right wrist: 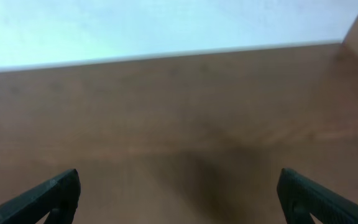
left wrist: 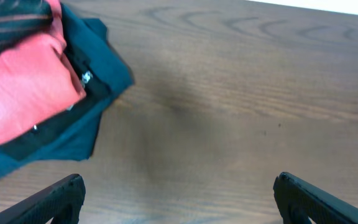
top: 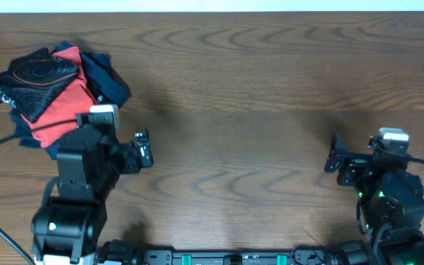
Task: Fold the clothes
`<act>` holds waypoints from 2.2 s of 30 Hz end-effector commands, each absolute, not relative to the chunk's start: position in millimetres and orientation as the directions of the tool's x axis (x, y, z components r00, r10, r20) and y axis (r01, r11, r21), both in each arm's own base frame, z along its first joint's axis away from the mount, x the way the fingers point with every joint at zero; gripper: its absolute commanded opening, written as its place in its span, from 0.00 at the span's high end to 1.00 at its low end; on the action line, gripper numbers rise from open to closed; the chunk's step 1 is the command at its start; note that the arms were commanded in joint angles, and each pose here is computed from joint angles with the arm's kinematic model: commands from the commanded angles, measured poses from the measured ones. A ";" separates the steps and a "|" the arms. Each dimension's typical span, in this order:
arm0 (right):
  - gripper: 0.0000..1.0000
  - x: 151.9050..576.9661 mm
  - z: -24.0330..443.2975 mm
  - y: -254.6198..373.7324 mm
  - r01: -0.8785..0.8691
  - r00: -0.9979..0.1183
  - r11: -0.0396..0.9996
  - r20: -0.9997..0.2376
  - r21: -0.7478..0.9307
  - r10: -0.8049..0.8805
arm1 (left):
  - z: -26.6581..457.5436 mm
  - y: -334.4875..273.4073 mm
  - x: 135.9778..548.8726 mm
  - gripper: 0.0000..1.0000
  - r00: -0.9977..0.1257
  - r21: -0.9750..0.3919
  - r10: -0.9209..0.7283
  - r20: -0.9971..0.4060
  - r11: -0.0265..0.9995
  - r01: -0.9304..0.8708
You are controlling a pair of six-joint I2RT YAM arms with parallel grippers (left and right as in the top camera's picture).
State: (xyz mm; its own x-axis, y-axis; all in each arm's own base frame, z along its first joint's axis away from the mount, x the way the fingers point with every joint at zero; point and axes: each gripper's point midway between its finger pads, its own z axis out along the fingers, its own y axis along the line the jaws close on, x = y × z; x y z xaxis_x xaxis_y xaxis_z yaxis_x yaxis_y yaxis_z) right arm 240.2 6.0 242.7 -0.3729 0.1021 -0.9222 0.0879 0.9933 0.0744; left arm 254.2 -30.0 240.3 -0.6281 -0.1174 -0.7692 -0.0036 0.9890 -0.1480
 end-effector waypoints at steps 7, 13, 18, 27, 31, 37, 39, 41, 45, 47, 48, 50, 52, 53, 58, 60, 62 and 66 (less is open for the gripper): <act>0.01 215.1 198.4 -3.0 0.112 -0.555 0.994 -0.830 0.001 0.063 | 216.1 -25.4 236.9 0.02 -0.703 -0.115 -0.093 -0.705 0.993 -0.017; 0.01 195.5 173.7 -6.4 0.109 -0.658 0.993 -0.752 -0.036 0.045 | 214.6 -25.4 237.3 0.02 -0.708 -0.114 -0.092 -0.700 0.993 -0.017; 0.01 183.0 160.8 -8.6 0.106 -0.711 0.993 -0.702 -0.057 0.036 | 214.6 -25.4 237.3 0.02 -0.708 -0.114 -0.092 -0.700 0.993 -0.017; 0.01 177.3 155.6 -9.6 0.104 -0.733 0.992 -0.679 -0.066 0.032 | 214.6 -25.4 237.3 0.02 -0.708 -0.114 -0.092 -0.700 0.993 -0.017; 0.01 177.2 155.7 -9.7 0.105 -0.732 0.992 -0.680 -0.065 0.032 | 214.6 -25.4 237.3 0.02 -0.708 -0.114 -0.092 -0.700 0.993 -0.017; 0.01 172.5 162.5 -12.5 0.120 -0.690 0.992 -0.722 -0.047 0.049 | 214.6 -25.4 237.3 0.02 -0.708 -0.114 -0.092 -0.700 0.993 -0.017; 0.01 170.1 165.5 -12.9 0.122 -0.666 0.992 -0.744 -0.037 0.054 | 214.6 -25.4 237.3 0.02 -0.708 -0.114 -0.092 -0.700 0.993 -0.017; 0.01 167.2 165.4 -13.8 0.125 -0.651 0.992 -0.757 -0.032 0.057 | 214.6 -25.4 237.3 0.02 -0.708 -0.114 -0.092 -0.700 0.993 -0.017; 0.01 161.7 155.2 -7.9 0.096 -0.635 0.995 -0.770 0.001 0.062 | 214.6 -25.4 237.3 0.02 -0.708 -0.114 -0.092 -0.700 0.993 -0.017; 0.01 164.4 149.5 -2.9 0.077 -0.610 0.997 -0.789 0.031 0.072 | 214.6 -25.4 237.3 0.02 -0.708 -0.114 -0.092 -0.700 0.993 -0.017; 0.01 168.0 147.9 -1.9 0.075 -0.589 0.996 -0.804 0.041 0.077 | 214.6 -25.4 237.3 0.02 -0.708 -0.114 -0.092 -0.700 0.993 -0.017; 0.01 179.0 145.0 -0.2 0.072 -0.532 0.995 -0.842 0.062 0.091 | 214.6 -25.4 237.3 0.02 -0.708 -0.114 -0.092 -0.700 0.993 -0.017; 0.01 191.4 144.0 2.9 0.059 -0.462 0.994 -0.880 0.090 0.107 | 214.6 -25.4 237.3 0.02 -0.708 -0.114 -0.092 -0.700 0.993 -0.017; 0.01 196.8 144.0 5.0 0.048 -0.430 0.994 -0.896 0.103 0.113 | 214.6 -25.4 237.3 0.02 -0.708 -0.114 -0.092 -0.700 0.993 -0.017; 0.01 223.7 147.8 13.3 -0.009 -0.277 0.989 -0.951 0.145 0.137 | 214.6 -25.4 237.3 0.02 -0.708 -0.114 -0.092 -0.700 0.993 -0.017; 0.01 233.6 153.3 14.2 -0.025 -0.201 0.991 -0.972 0.132 0.124 | 214.6 -25.4 237.3 0.02 -0.708 -0.114 -0.092 -0.700 0.993 -0.017; 0.01 241.2 158.1 14.9 -0.039 -0.125 0.994 -0.987 0.103 0.097 | 214.6 -25.4 237.3 0.02 -0.708 -0.114 -0.092 -0.700 0.993 -0.017; 0.01 246.0 162.0 16.7 -0.060 -0.053 0.998 -0.999 0.010 0.007 | 214.6 -25.4 237.3 0.02 -0.708 -0.114 -0.092 -0.700 0.993 -0.017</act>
